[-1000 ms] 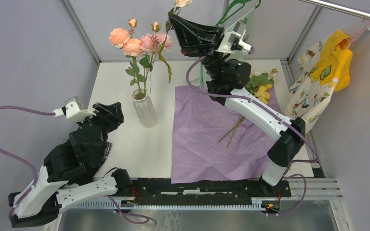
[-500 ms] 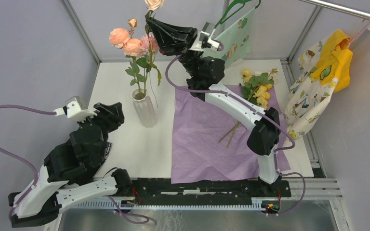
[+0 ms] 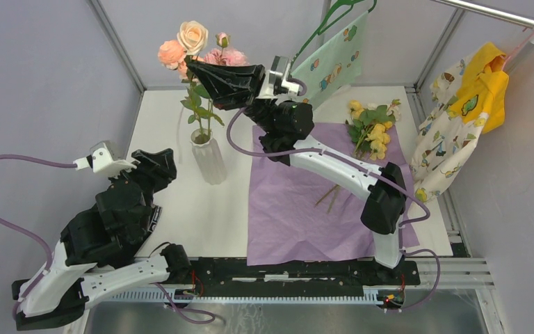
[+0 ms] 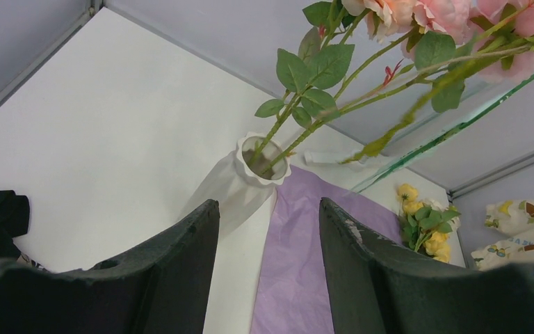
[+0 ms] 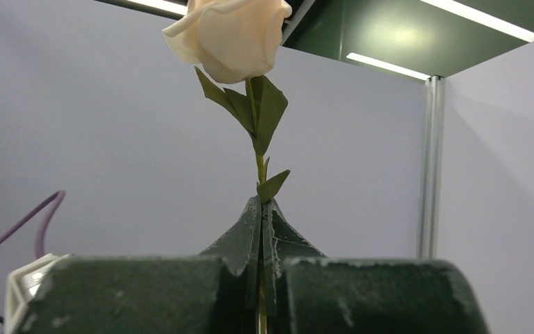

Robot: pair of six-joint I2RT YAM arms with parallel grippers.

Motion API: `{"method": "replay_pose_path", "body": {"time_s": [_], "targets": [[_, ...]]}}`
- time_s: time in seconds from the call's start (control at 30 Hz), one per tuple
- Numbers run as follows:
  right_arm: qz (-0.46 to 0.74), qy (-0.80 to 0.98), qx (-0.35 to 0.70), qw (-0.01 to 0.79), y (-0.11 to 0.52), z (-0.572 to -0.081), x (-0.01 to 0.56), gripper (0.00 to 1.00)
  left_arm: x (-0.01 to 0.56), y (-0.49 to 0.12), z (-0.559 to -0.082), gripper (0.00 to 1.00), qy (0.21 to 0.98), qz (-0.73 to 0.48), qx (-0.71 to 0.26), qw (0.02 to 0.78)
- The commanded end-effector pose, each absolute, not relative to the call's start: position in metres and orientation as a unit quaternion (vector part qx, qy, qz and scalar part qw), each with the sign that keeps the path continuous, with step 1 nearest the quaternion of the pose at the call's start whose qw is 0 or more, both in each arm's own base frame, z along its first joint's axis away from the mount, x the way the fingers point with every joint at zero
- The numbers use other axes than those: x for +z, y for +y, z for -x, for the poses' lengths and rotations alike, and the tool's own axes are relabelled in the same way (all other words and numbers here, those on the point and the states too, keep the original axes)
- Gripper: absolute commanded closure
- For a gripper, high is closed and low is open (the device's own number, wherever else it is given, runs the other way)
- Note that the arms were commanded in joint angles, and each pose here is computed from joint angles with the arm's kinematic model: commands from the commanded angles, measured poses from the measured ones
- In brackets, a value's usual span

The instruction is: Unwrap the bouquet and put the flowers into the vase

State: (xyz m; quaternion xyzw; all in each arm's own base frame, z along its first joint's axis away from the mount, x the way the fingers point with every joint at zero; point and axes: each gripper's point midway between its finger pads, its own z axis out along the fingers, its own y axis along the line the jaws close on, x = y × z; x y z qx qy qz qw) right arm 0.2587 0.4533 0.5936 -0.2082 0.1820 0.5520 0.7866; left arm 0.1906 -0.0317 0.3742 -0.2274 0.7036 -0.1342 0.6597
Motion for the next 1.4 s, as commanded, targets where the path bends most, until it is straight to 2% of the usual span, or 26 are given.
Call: {"method": "replay_pose_path", "body": {"time_s": [0.0,0.7,1.37], "targets": [[0.218,0.120,0.553,0.795,0.427,-0.211,0.627,1.00,0.384,-0.028,-0.189,0.39,0.694,0.230,-0.146,0.667],[0.222,0.108,0.451,0.858,0.453,-0.241,0.643,1.00,0.385,-0.024,-0.187,0.39,0.690,0.235,-0.149,0.668],[0.247,0.141,0.381,0.879,0.469,-0.265,0.608,1.00,0.387,-0.024,-0.186,0.39,0.690,0.234,-0.152,0.668]]}}
